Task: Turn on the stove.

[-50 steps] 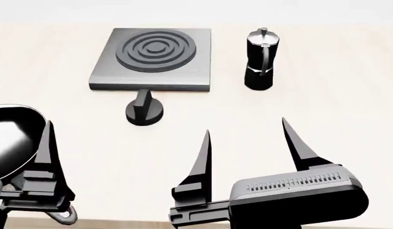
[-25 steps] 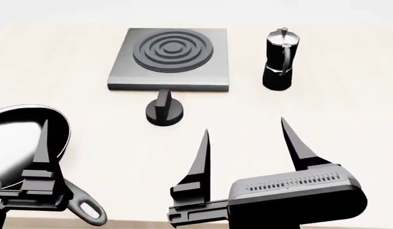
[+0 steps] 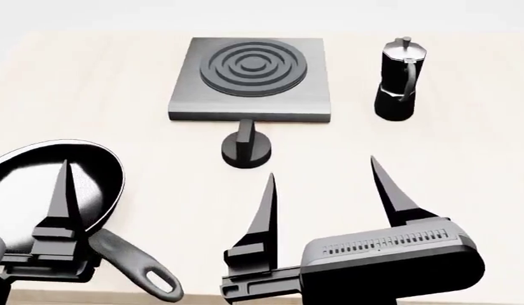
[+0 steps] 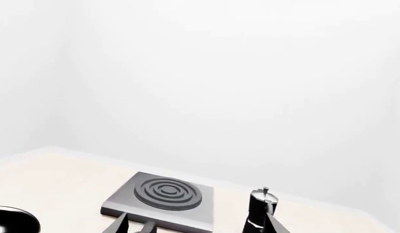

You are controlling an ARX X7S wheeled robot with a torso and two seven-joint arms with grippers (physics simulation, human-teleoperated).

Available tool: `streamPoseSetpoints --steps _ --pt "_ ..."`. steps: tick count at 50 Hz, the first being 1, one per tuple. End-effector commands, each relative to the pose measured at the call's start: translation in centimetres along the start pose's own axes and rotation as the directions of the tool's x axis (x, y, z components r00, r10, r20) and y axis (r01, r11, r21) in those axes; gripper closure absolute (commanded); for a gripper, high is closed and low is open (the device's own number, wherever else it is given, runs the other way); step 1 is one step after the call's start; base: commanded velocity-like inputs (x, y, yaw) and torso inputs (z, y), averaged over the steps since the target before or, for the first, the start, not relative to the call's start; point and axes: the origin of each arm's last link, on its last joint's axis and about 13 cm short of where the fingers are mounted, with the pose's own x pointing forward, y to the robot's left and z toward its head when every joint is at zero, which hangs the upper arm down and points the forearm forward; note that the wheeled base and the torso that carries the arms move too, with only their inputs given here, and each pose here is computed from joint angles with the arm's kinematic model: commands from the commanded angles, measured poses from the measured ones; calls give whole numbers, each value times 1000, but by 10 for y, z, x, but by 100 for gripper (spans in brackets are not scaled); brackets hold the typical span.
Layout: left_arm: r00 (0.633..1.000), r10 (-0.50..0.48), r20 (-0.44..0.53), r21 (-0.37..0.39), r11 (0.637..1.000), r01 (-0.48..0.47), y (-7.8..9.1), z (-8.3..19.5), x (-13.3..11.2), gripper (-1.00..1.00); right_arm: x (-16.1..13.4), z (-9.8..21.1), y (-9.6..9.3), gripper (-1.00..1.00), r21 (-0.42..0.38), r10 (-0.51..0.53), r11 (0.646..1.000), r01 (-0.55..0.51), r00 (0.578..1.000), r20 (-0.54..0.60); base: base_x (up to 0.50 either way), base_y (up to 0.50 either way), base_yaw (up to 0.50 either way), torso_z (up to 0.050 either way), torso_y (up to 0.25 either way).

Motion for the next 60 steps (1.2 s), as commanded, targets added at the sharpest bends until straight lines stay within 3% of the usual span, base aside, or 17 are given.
streamPoseSetpoints --steps 1,32,60 --pt "1000 -4 -1 0 1000 4 -1 0 0 -100 0 -1 1 -100 0 6 1000 -6 1000 -1 0 152 0 0 0" --pt "1000 -3 -5 4 1000 4 -1 -2 0 -100 0 -2 2 -100 -3 23 1000 -23 1000 -6 0 149 0 0 0" --pt "1000 -4 -7 16 1000 4 -2 -4 1 -100 2 -4 2 -100 24 23 999 -22 1000 -14 62 0 0 0 0"
